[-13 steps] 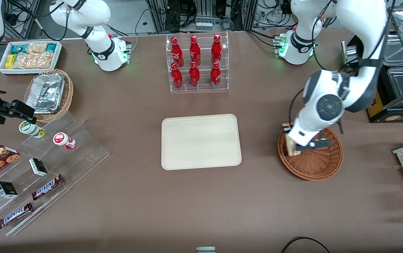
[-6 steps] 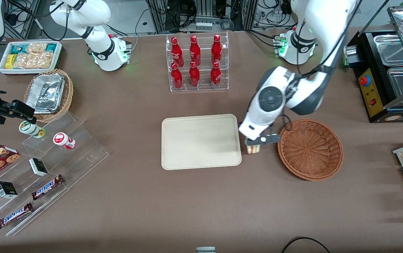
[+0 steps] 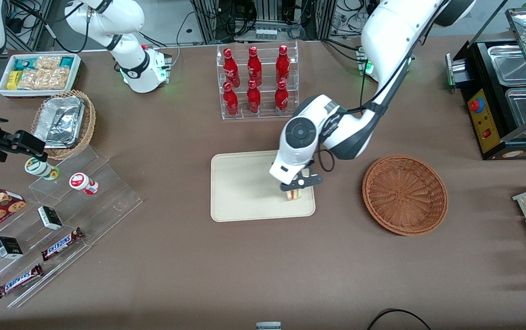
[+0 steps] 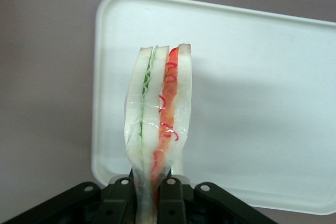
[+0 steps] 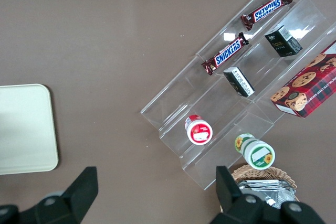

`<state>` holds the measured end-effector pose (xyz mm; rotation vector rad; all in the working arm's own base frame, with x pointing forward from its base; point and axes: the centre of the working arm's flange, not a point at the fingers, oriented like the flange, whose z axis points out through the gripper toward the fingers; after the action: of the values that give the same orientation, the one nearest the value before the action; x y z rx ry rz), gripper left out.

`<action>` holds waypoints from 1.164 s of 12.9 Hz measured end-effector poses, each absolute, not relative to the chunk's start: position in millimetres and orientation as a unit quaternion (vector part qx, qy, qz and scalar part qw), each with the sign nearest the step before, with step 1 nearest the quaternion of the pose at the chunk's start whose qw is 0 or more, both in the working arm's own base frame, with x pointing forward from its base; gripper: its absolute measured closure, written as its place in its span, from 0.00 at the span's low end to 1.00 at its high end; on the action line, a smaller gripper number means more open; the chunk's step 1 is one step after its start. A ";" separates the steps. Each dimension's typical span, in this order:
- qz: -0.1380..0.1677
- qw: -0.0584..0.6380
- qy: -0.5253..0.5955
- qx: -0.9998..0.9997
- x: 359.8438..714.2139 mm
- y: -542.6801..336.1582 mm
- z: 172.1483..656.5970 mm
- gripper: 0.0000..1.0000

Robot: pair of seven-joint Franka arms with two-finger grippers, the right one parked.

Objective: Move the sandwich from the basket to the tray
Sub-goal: 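Lower the sandwich onto the cream tray and open the left gripper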

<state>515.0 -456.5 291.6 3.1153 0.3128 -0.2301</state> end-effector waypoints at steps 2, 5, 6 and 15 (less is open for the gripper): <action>-0.075 0.007 0.105 0.992 512.4 -479.7 283.1 0.85; -0.074 0.019 0.110 0.991 509.9 -510.3 275.1 0.85; -0.074 0.022 0.110 0.991 508.5 -519.1 271.0 0.85; -0.061 0.006 0.099 0.993 504.8 -530.5 245.3 0.85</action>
<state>504.8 -530.5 245.3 3.1084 0.3083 -0.1902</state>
